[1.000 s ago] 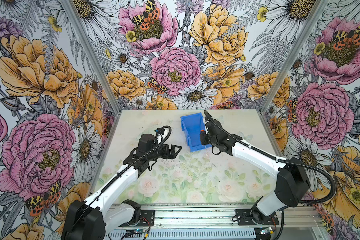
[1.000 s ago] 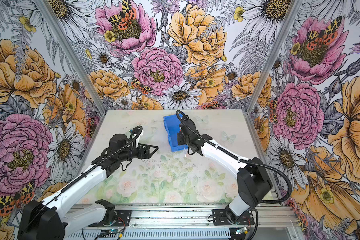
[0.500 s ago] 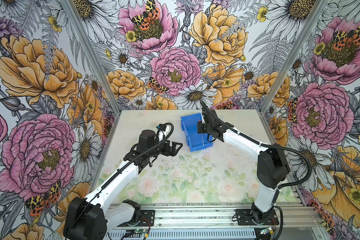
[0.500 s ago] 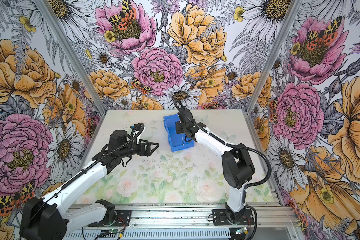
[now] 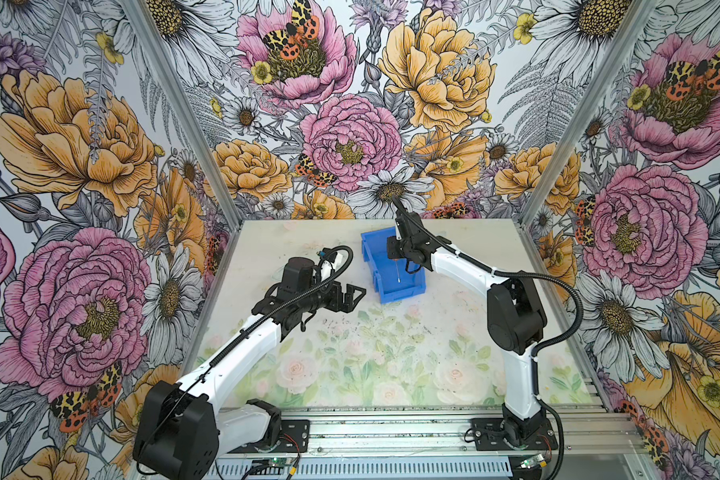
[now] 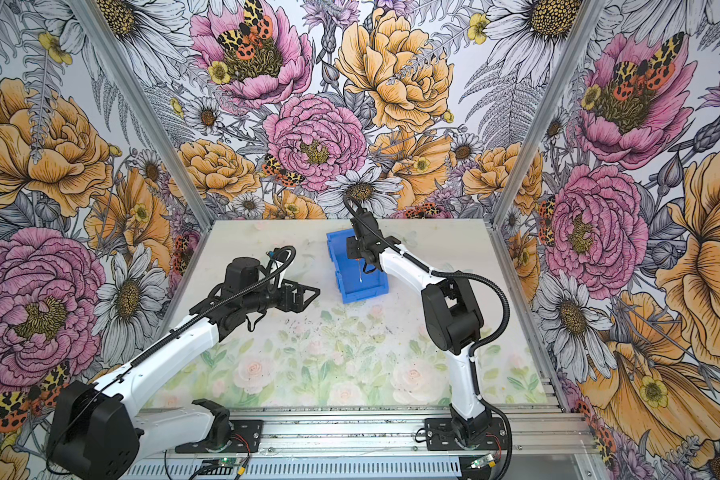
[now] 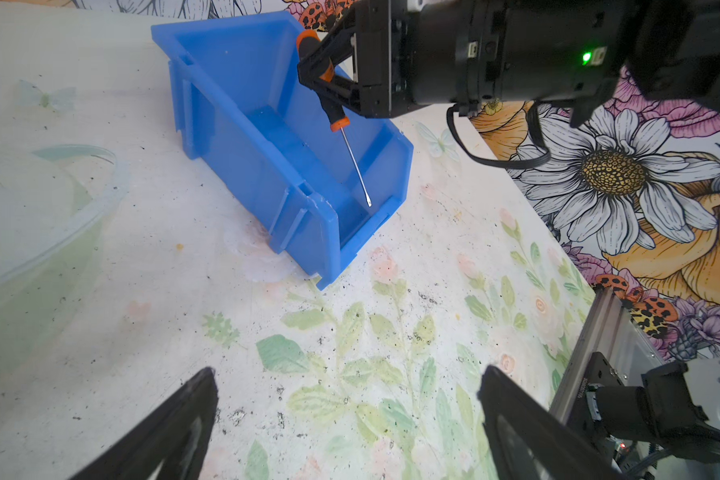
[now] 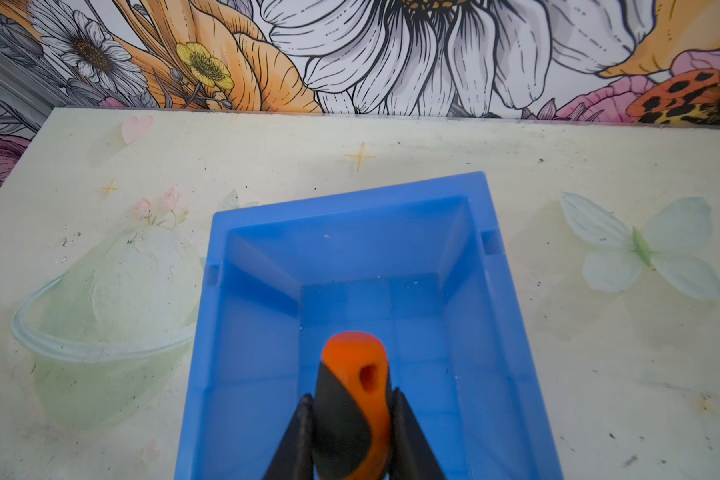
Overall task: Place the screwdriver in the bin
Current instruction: 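Carry the screwdriver with the right gripper over the blue bin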
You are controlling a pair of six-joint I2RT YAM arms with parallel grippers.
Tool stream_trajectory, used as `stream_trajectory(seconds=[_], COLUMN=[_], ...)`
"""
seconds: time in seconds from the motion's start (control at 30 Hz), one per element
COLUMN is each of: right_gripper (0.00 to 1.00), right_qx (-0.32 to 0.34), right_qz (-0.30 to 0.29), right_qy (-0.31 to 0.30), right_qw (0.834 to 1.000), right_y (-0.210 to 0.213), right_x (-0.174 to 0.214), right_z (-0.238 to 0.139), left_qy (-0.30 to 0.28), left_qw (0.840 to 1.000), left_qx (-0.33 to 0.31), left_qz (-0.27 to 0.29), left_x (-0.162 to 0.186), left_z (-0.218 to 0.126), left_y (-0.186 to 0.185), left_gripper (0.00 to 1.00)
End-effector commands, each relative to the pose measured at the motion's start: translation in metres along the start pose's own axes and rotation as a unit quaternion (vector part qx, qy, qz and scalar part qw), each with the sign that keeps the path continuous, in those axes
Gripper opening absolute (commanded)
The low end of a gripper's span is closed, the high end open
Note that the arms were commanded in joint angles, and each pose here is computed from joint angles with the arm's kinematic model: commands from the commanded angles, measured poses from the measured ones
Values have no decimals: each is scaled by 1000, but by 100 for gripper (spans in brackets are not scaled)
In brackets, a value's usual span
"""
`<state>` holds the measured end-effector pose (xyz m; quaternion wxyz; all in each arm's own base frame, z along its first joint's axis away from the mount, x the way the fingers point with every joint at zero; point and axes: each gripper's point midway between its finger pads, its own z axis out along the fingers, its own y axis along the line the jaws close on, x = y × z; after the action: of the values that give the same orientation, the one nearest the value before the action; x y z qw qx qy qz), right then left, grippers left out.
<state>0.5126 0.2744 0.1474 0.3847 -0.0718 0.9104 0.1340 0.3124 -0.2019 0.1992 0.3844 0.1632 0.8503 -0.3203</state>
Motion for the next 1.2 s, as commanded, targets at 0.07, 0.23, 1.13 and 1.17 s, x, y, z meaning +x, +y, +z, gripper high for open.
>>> stream_trajectory(seconds=[0.07,0.23,1.13,1.17], right_gripper=[0,0,20,21], right_qx=[-20,-17,-13,-12], right_qz=[-2,1,-3,-2], right_qy=[-2,7,8,7], right_qw=[1000,1000,1000,1000], right_y=[6,3,-2,-3], right_x=[-7,-1,1,0], right_z=[15,25,23,23], left_qy=[-26,-28,-82,-82], left_qw=[1000,1000,994,994], left_qx=[-6,-7,-71,-71], left_qz=[5,2,-2,-3], left_x=[-16,-14,-25,-24], left_z=[-4,-4,-37,-37], left_y=[2,3,27,27], left_gripper=[99,99,99,99])
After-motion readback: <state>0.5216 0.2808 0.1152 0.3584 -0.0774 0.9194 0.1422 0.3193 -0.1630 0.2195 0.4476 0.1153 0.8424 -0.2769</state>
